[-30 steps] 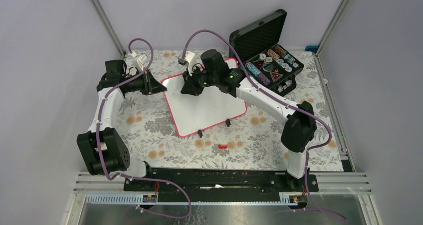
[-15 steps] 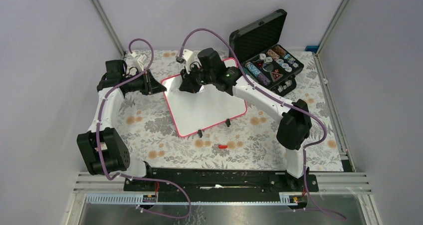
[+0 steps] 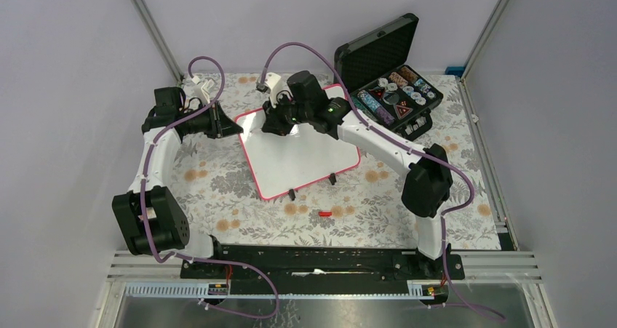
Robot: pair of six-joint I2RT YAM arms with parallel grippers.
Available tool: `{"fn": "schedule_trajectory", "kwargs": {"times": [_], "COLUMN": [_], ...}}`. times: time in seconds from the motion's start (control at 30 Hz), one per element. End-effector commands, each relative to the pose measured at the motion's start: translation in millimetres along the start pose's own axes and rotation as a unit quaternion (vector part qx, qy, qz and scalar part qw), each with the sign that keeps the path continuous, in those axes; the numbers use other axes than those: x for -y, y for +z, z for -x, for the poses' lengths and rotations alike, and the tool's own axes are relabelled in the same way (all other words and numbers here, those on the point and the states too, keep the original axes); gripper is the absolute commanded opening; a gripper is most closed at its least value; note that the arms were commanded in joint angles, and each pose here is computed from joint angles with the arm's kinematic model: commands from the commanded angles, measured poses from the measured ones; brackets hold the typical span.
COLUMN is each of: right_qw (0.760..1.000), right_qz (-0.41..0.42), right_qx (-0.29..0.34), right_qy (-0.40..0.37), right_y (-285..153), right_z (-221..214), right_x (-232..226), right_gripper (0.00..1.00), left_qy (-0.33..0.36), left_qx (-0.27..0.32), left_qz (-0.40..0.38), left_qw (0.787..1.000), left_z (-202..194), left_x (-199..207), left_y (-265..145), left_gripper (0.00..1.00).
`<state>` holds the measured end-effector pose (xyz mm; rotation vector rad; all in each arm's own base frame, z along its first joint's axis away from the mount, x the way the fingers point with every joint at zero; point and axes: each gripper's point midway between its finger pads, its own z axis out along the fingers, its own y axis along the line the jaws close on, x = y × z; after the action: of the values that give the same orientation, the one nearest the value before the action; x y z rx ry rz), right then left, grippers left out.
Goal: Write a sentence on the whiteboard
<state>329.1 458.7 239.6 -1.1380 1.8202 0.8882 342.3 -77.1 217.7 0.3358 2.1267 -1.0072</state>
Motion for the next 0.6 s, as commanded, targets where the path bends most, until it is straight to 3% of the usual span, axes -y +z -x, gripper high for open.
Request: {"fn": "schedule_trajectory", "kwargs": {"times": [0.0,0.57], "right_qw": [0.999,0.997], "right_qz": [-0.017,-0.068], "right_qx": [0.026,0.021], "right_qy": [-0.023,-0.032], "right_y": [2,-23], "right_z": [21,18], "right_x": [3,33], "right_gripper": [0.0,0.0], "left_qy": [0.06,0.065], "left_qx": [0.016,0.016], "left_qz": [0.018,0.03], "left_qw": [0.998,0.997], "left_z": [14,15], "left_x": [-1,-5], "left_y": [0,0], "left_gripper": [0.0,0.0]}}
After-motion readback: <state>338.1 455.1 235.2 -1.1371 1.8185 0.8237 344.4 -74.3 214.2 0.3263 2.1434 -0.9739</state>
